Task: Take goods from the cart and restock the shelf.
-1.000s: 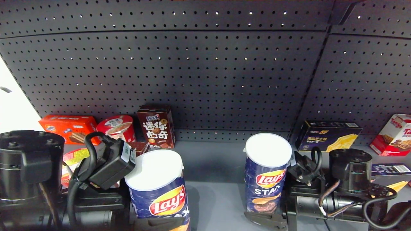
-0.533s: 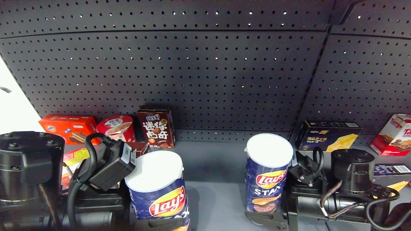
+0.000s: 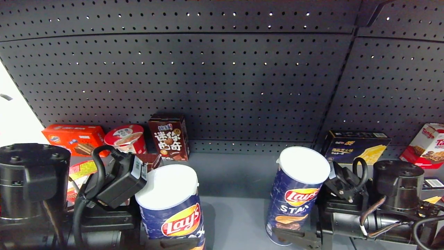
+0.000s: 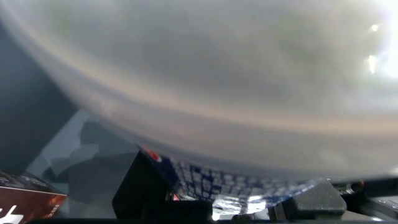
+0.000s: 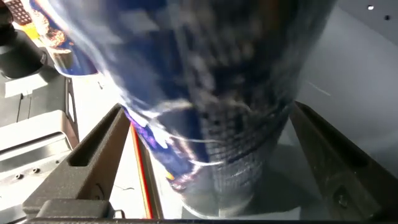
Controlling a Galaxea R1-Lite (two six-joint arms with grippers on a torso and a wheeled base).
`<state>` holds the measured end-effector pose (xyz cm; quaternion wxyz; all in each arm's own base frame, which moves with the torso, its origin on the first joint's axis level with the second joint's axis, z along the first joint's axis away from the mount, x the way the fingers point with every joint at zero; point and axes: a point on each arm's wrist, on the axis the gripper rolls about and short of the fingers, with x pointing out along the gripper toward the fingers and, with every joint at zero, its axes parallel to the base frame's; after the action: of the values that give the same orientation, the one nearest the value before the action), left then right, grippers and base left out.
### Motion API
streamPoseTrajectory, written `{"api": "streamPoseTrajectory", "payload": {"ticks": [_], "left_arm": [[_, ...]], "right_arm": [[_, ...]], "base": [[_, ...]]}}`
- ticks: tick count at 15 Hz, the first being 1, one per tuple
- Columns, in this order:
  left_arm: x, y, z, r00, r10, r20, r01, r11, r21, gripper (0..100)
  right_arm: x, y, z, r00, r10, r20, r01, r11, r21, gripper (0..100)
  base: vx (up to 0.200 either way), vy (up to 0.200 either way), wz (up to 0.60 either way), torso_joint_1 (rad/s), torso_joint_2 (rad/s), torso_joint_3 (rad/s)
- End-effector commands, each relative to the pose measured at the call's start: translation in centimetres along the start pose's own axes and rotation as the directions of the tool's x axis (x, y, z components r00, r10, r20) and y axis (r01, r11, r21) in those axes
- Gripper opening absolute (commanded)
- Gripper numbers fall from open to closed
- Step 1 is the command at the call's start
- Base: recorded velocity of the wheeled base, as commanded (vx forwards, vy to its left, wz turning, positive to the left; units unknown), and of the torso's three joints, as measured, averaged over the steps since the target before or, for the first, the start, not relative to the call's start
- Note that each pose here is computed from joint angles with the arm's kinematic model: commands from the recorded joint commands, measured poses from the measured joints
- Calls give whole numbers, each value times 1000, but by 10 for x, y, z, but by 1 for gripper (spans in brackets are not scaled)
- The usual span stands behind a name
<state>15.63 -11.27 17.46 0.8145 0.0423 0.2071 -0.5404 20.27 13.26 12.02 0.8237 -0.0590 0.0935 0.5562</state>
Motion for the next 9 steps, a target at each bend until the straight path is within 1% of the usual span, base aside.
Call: {"api": "streamPoseTrajectory", "payload": {"ticks": [1, 4, 7, 9], "left_arm": [[0, 0, 0, 1000, -2, -1, 2, 1000, 0, 0], [0, 0, 0, 1000, -2, -1, 2, 1000, 0, 0], [0, 0, -1, 1000, -2, -1, 2, 1000, 0, 0], [0, -1, -5, 1000, -3, -13, 3, 1000, -8, 0]], "right_arm": [[-6, 2, 5, 1000, -8, 19, 8, 1000, -13, 100], [-9, 3, 7, 1000, -11, 28, 11, 1000, -19, 100], [-12, -3, 11, 998, -36, 45, 37, 999, -25, 100], [-18, 0, 18, 996, -41, 74, 44, 998, -41, 100]], "base": [[0, 0, 0, 0, 0, 0], [0, 0, 0, 0, 0, 0], [0, 0, 0, 0, 0, 0], [0, 0, 0, 0, 0, 0]]}}
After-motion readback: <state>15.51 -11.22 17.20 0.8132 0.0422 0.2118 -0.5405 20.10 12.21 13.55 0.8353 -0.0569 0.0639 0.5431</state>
